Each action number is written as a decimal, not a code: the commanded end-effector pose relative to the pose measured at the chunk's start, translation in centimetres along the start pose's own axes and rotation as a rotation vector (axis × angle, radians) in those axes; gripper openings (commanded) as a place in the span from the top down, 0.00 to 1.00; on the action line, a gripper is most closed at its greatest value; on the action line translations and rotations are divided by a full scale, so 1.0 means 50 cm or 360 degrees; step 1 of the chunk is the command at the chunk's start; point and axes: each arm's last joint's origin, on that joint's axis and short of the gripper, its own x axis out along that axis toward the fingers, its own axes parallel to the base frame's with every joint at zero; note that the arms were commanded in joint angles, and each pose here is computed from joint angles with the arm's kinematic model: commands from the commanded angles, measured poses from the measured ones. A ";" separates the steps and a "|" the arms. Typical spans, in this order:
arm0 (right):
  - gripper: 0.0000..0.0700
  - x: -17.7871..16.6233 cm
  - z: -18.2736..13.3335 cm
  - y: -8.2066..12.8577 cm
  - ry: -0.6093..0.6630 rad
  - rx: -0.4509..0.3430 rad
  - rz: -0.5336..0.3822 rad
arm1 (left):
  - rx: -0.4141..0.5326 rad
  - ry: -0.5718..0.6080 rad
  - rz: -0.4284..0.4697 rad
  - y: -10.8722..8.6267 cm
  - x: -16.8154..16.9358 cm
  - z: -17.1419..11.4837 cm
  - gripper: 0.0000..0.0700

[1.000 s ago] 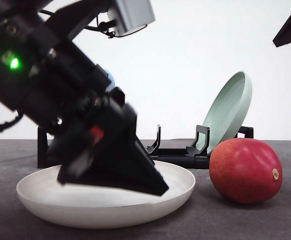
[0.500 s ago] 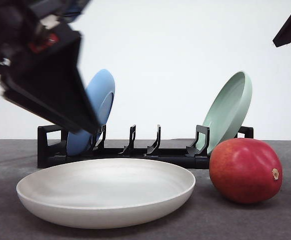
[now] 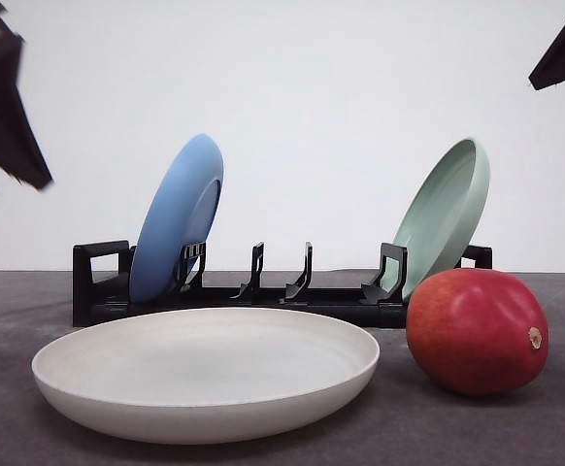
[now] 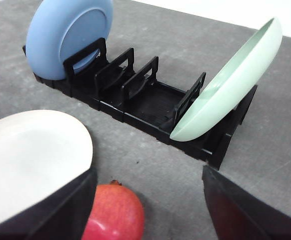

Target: Place pomegranate in white plate

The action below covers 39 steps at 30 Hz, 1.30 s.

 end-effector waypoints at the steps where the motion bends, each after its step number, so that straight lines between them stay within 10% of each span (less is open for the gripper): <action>1: 0.39 -0.003 0.010 0.002 -0.0026 0.0093 0.0012 | -0.0025 -0.0045 0.0010 0.008 -0.013 0.006 0.36; 17: 0.40 0.026 0.000 0.017 0.0341 0.0659 0.0172 | -0.0208 -0.0126 0.0136 0.043 -0.087 -0.025 0.36; 29: 0.38 0.139 0.052 0.060 0.0826 0.0490 -0.0074 | -0.0203 -0.0145 0.0138 0.043 -0.087 -0.023 0.36; 39: 0.10 0.226 0.022 0.075 0.1042 0.0401 -0.0133 | -0.0202 -0.0145 0.0139 0.043 -0.087 -0.023 0.37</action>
